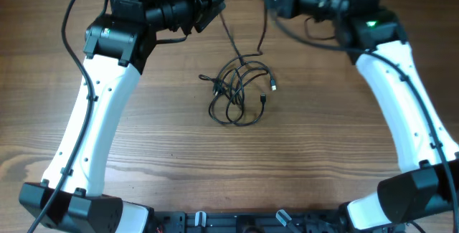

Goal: Untangle cables

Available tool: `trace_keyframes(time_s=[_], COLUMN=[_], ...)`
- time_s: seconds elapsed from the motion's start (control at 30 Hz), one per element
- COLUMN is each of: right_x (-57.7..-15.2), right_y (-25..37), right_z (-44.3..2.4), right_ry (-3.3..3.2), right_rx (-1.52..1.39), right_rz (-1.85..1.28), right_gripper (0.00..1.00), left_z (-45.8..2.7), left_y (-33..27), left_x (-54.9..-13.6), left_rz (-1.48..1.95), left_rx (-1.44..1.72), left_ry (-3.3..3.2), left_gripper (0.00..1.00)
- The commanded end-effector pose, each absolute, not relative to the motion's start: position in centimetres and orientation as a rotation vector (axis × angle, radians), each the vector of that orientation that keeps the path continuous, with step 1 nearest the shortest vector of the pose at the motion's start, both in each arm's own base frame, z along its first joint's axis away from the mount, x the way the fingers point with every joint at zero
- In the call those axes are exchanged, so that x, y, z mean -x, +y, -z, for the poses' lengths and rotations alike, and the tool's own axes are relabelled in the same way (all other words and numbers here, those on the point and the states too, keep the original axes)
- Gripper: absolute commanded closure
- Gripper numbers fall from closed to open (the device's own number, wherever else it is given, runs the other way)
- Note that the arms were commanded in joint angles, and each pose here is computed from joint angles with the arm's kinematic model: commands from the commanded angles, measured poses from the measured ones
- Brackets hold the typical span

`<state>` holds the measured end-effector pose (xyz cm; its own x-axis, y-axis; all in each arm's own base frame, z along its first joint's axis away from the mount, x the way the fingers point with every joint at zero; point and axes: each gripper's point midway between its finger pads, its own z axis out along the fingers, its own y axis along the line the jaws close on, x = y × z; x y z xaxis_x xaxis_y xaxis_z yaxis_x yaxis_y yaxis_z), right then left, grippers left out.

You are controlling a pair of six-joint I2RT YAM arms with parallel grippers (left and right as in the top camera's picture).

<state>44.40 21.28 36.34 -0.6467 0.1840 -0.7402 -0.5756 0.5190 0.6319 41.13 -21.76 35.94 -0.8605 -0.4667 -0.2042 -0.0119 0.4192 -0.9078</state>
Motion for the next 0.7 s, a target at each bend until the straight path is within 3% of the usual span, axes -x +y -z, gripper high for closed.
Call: trace_keyframes(time_s=[0.0,0.3,0.67], right_x=[-45.7,-45.8,-40.6], right_y=[16.2,-0.7,-23.8], right_z=[-41.2,-47.7,-35.7], right_ry=[1.857,1.743,1.975], right_rx=[0.165,-0.101,-0.845], right_rz=[-1.178,-0.805,-0.149], right_gripper=[0.96,0.96,0.96], left_z=[-35.2,-34.4,-33.6], left_y=[-20.3,-19.6,-19.5], left_x=[-41.8,-41.9,-41.4], left_rz=[1.3,1.221,1.207], left_rx=[0.454,0.445,0.468], left_ry=[2.246,2.262,2.303], left_gripper=[0.31,0.3,0.29])
